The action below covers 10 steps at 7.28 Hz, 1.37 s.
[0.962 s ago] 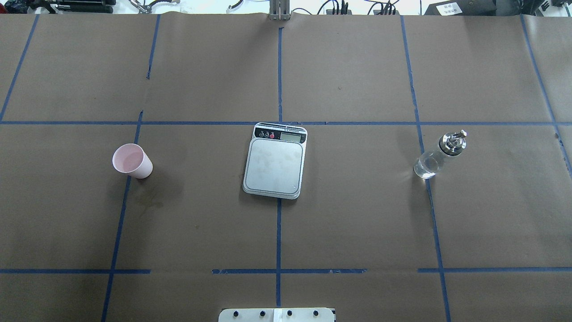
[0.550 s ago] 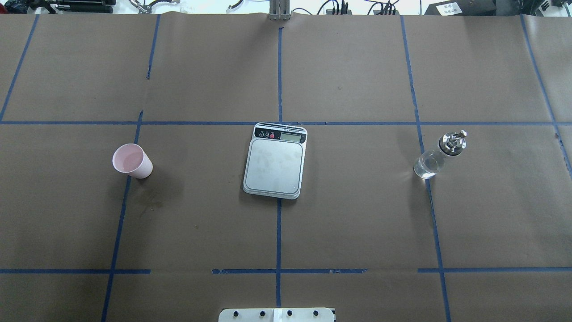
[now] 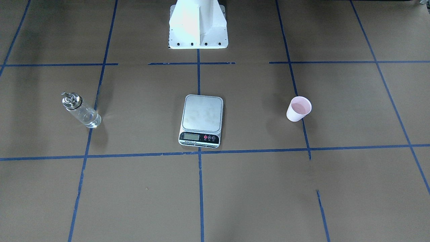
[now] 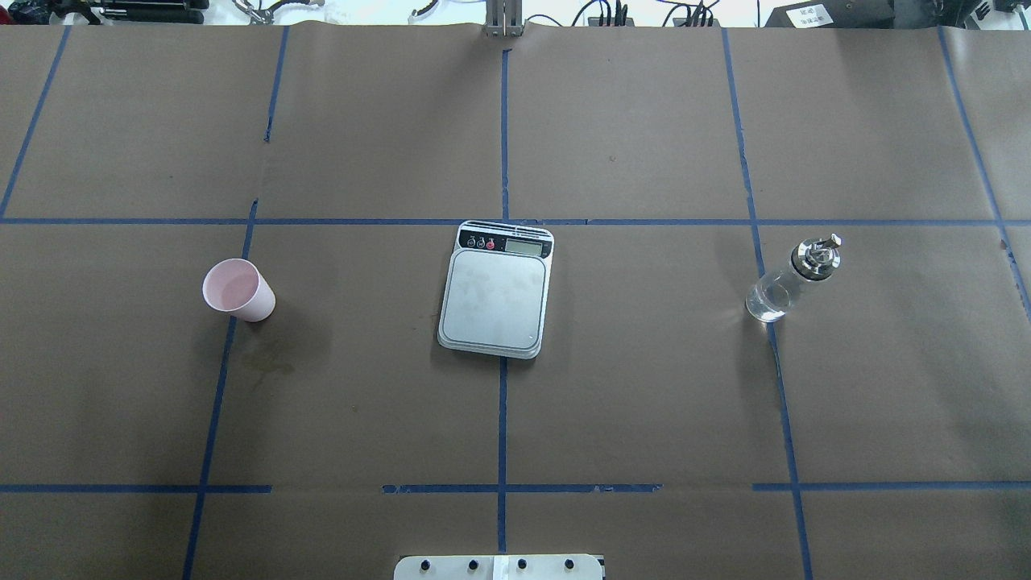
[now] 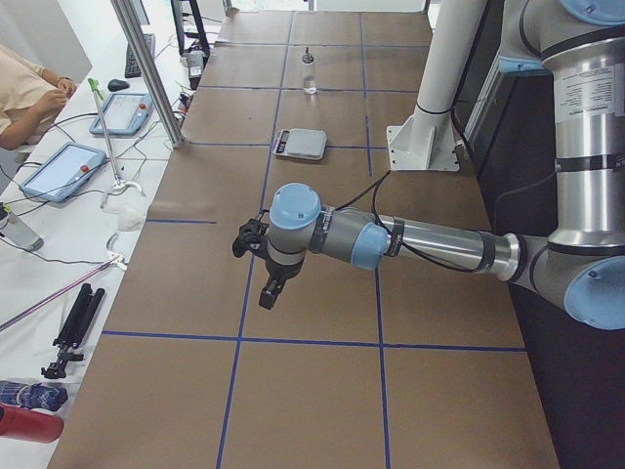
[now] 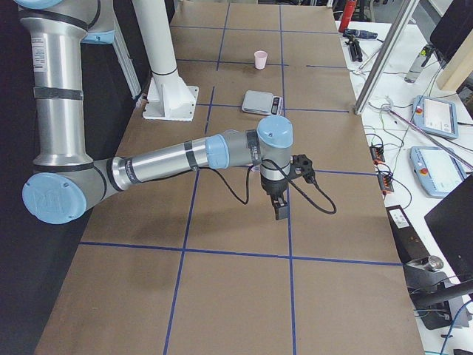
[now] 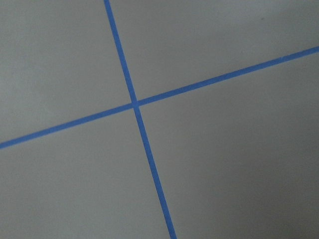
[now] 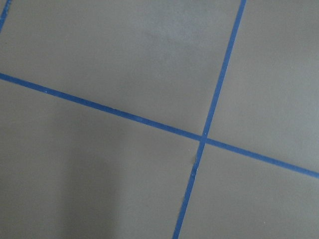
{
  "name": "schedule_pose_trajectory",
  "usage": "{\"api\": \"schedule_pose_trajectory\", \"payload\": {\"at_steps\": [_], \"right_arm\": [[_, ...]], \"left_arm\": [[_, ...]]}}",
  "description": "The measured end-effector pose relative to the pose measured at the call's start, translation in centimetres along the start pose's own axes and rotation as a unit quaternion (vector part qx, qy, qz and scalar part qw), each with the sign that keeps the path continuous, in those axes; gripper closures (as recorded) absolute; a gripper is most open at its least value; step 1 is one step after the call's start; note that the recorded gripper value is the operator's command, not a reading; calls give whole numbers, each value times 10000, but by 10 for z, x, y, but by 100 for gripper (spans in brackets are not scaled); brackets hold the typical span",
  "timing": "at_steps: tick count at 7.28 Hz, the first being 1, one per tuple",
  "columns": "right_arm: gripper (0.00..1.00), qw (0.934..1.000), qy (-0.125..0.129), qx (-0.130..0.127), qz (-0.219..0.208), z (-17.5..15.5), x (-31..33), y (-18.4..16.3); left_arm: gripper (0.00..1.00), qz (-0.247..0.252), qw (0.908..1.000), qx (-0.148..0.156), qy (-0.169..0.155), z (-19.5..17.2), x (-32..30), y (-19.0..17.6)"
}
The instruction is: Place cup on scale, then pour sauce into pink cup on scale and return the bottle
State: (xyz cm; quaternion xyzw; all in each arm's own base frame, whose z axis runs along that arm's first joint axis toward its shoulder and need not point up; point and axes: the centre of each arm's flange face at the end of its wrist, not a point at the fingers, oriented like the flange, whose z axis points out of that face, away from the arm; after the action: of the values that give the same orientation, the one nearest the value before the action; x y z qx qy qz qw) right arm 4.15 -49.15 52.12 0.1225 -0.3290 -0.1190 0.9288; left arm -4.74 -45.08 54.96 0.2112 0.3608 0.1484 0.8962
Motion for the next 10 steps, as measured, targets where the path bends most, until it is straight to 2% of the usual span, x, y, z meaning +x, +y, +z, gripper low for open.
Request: {"api": "schedule_pose_trajectory", "payload": {"at_steps": [1,2,3,4,6,7,8,9,10], "right_arm": [[0,9997,22,204,-159,-5,-4,-6],[0,9993,41,309,-194,-8,-6,-9],[0,9993,44,349,-127,-8,-6,-10],[0,9992,16,385,-54,-7,-6,-9],[0,9981,-164,478,364,-7,-8,-7],[0,9971,-207,546,489,-8,-9,-7],[0,9965,-233,586,542,-7,-9,-4],[0,9964,-244,588,568,-6,-9,0],[0,9963,-247,585,578,-5,-9,1]], "left_arm": [[0,500,9974,511,-55,-9,8,-11],[0,974,9901,1001,-115,-15,12,-20],[0,1282,9824,1350,-149,-16,12,-24],[0,1259,9804,1511,-132,-13,9,-28],[0,893,9811,1715,94,-11,10,-38],[0,787,9807,1736,443,-6,23,-42],[0,553,9814,1605,893,6,47,-48],[0,189,9821,1459,1174,19,79,-58],[0,-194,9826,1401,1204,34,123,-71]]}}
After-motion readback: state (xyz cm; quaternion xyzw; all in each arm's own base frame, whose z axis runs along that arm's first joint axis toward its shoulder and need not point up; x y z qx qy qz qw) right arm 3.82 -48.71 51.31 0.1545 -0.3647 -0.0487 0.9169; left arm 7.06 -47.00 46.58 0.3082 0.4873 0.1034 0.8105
